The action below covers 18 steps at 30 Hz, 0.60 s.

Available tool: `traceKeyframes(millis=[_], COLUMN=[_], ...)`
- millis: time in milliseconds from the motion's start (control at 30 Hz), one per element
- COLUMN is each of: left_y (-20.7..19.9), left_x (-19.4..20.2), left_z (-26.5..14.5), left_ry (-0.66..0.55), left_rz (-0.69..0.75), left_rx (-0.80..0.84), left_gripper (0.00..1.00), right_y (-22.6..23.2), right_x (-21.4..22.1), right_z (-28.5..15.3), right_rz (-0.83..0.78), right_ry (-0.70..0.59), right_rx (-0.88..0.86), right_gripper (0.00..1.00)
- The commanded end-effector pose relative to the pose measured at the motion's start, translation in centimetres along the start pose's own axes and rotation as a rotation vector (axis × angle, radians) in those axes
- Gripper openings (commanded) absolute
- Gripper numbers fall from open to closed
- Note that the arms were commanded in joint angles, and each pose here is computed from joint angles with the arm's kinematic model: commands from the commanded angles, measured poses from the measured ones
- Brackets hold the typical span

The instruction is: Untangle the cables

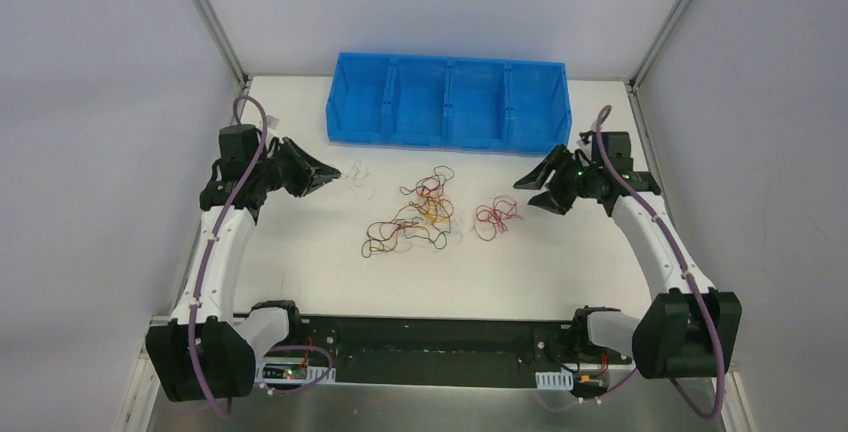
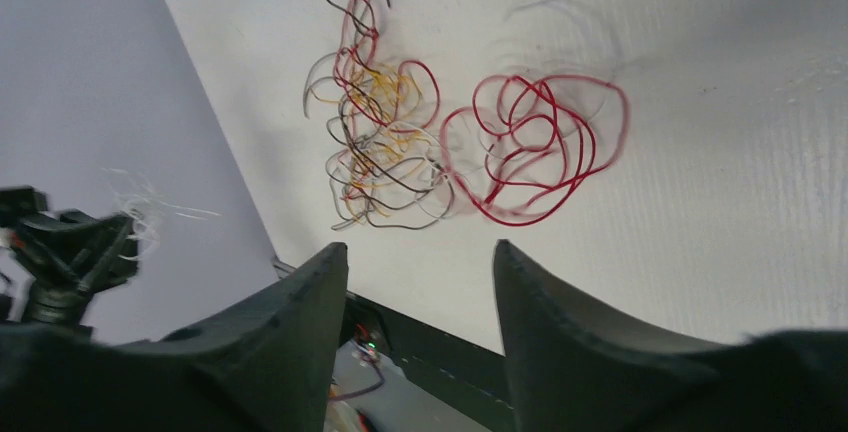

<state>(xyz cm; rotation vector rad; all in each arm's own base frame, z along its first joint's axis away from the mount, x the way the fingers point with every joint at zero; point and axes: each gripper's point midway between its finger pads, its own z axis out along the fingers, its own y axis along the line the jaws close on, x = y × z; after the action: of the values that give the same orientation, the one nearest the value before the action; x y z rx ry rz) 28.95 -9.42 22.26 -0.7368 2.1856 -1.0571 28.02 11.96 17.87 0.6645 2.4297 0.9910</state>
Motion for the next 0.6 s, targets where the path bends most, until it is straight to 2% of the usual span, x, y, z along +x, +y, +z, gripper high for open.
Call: traceKeyframes(millis=[0, 67, 133, 300, 400, 500, 567], left_y=[-4.9, -5.9, -7.7, -10.4, -11.2, -11.5, -11.6], left_x=[1.2, 2.2, 3.9, 6.1, 7.8, 8.9, 9.4], left_z=[-0.3, -0.2, 0.2, 1.3, 1.8, 2.1, 2.1], left_ry=[0.079, 0.104, 0.140, 0.189, 0.227, 0.247, 0.259], left_rz=[0.140, 0.157, 0.181, 0.138, 0.155, 0.169, 0.176], left_rx=[0.183, 0.229, 0.308, 0.428, 0.443, 0.441, 0.444], left_gripper=[0.00, 0.00, 0.00, 0.00, 0.00, 0.00, 0.00], right_y=[1.4, 4.2, 7.5, 13.4, 16.7, 19.4, 20.5], right_x=[2.2, 3.1, 4.4, 9.2, 12.0, 14.0, 14.6], right_z=[0.7, 0.5, 0.5, 2.3, 3.4, 3.6, 4.1], right_rz=[-0.124, -0.172, -0.190, -0.263, -0.292, -0.337, -0.354], right_ry=[0.074, 0.070, 0.084, 0.191, 0.243, 0.258, 0.255], right_rx=[0.021, -0.080, -0.189, -0.334, -0.403, -0.455, -0.454], right_gripper=[0.71, 0.86, 0.90, 0.90, 0.90, 0.96, 0.93])
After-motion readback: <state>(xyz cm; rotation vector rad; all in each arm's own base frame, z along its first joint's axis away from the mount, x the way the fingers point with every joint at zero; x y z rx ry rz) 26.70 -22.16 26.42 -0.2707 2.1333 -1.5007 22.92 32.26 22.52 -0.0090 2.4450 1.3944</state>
